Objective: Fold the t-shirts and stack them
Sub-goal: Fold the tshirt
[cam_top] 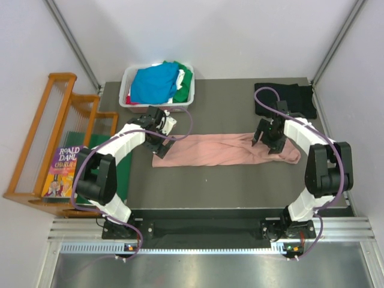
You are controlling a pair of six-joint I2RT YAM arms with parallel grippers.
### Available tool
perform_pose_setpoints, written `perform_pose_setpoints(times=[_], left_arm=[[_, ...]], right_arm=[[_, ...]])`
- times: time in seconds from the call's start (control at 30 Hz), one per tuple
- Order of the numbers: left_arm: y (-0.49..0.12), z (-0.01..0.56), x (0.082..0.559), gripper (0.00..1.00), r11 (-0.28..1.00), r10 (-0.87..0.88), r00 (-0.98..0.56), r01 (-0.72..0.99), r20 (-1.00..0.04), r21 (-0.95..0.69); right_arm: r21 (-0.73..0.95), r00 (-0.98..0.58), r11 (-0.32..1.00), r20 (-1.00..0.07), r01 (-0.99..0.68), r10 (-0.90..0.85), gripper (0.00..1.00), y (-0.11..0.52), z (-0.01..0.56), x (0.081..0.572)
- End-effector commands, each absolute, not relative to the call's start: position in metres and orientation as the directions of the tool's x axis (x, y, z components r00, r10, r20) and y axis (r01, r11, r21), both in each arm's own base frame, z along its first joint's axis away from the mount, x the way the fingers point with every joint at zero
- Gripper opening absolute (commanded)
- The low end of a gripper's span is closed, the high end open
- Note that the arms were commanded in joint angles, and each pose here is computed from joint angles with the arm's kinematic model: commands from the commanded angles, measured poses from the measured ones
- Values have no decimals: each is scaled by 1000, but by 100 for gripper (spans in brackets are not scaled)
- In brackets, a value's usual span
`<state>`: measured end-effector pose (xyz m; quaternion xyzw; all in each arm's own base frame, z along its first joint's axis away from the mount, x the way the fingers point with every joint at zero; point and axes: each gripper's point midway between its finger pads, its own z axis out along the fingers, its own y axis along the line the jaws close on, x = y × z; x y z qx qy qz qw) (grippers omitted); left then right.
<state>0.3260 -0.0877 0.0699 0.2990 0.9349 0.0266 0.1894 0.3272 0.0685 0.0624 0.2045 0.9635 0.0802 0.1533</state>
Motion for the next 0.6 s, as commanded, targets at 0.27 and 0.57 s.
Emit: perform_pose_setpoints(times=[0.27,0.57], left_arm=[[-95,80,337,99,823,561,-731,542,-390,168],[-96,76,335,99,827,555,-737,540,-386,158]], right_arm=[[247,-847,916,-361,316,389,34,75,87,371],[271,-812,909,-418,317,408,20,78,116,412]])
